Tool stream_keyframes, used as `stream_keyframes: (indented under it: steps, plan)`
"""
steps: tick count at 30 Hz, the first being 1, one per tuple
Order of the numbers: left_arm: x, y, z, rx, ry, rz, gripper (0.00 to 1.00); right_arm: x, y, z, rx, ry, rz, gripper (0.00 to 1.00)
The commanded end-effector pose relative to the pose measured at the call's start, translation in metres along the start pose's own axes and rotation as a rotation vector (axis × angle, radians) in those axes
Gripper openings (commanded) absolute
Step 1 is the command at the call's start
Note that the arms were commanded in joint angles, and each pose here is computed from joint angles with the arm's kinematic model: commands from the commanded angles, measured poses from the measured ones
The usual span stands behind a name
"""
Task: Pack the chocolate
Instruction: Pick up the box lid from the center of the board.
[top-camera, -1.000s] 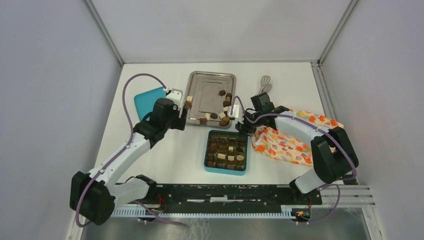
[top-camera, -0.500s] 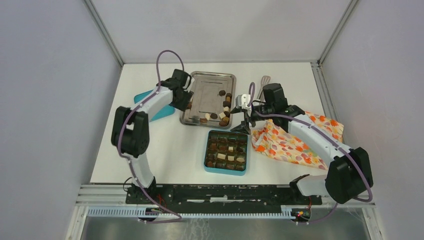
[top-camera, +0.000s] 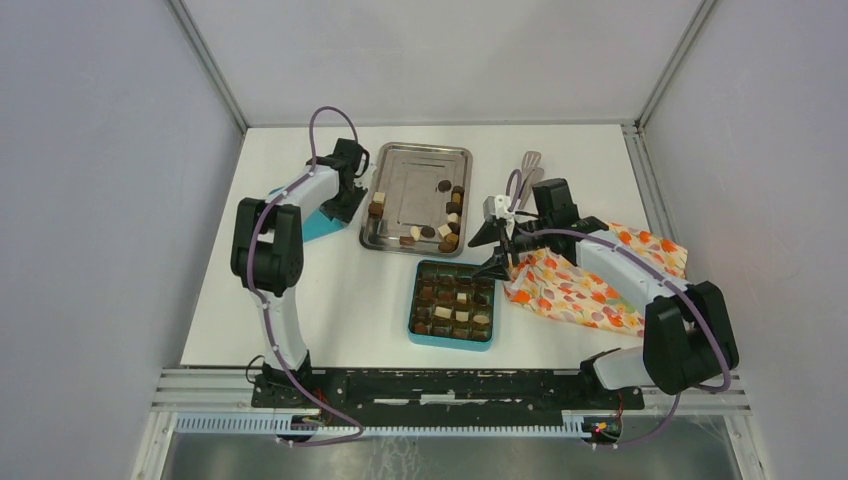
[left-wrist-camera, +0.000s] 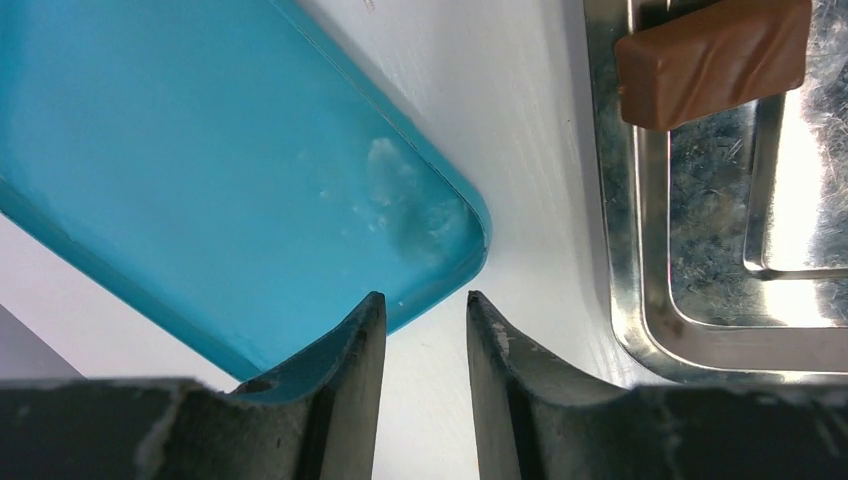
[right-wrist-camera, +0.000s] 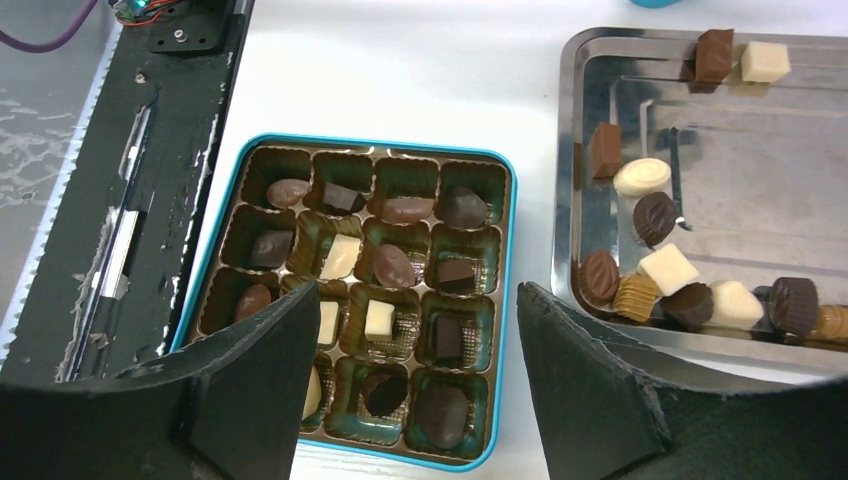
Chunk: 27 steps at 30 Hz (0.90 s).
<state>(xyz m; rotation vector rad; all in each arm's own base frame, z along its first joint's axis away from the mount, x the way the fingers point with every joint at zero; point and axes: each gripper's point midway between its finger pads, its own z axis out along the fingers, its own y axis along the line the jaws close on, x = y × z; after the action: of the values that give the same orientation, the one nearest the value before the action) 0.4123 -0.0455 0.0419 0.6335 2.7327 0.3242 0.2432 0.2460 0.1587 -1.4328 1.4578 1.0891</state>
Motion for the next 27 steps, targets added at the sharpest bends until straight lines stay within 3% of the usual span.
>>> stream_keyframes:
  steps: [1,19,22,25,27]
  plan:
    - [-0.002,-0.001,0.002,0.031,-0.002,0.044,0.42,-0.007,0.001,0.001,-0.038,-0.021,-0.009,0.77]
    - [0.011,-0.009,0.022,0.109,0.056,0.025,0.41,0.003,0.0,0.001,-0.049,-0.012,0.037,0.76]
    - [0.014,-0.012,0.026,0.123,0.07,0.02,0.33,0.005,-0.001,0.001,-0.049,-0.007,0.042,0.76]
    - [0.015,-0.013,0.027,0.129,0.077,0.009,0.17,0.006,-0.001,0.002,-0.053,-0.006,0.045,0.75]
    - [0.015,-0.012,0.026,0.124,0.077,-0.004,0.16,0.006,-0.001,0.001,-0.055,-0.007,0.046,0.75]
